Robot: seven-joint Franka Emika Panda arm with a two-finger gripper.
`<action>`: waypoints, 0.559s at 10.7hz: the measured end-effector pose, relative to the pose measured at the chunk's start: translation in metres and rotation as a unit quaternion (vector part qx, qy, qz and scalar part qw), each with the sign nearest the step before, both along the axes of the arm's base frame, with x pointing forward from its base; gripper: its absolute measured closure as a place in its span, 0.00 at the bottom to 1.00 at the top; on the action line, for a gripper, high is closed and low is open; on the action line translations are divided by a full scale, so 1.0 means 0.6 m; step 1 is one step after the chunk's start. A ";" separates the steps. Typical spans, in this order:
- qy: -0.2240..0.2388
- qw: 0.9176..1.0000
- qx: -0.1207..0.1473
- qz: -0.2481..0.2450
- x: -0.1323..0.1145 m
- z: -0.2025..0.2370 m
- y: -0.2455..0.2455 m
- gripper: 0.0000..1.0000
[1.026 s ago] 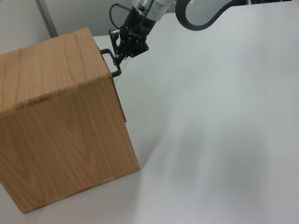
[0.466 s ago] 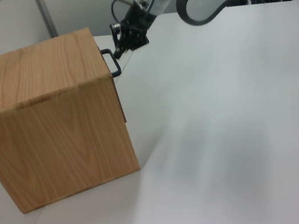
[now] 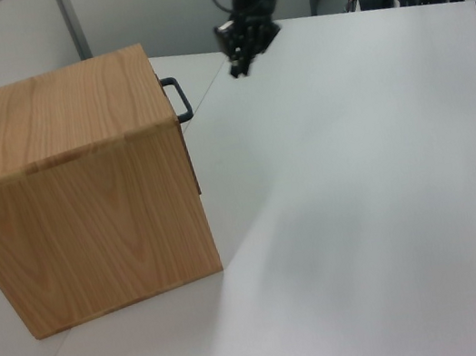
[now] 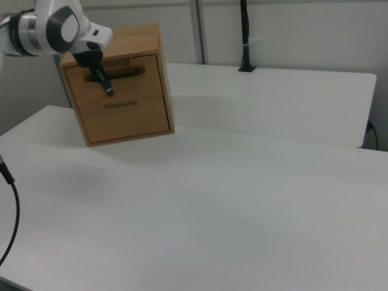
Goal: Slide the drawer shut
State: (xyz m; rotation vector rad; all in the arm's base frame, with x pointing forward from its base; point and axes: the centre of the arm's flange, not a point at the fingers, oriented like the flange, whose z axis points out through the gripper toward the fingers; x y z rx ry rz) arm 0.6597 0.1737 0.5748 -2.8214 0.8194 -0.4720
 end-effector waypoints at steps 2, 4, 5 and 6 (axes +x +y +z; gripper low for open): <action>0.057 0.998 -0.027 0.008 -0.048 0.043 -0.039 0.42; 0.099 0.993 -0.052 0.032 -0.097 0.071 -0.084 0.13; 0.118 0.989 -0.065 0.061 -0.122 0.075 -0.100 0.00; 0.129 0.985 -0.075 0.090 -0.146 0.079 -0.111 0.00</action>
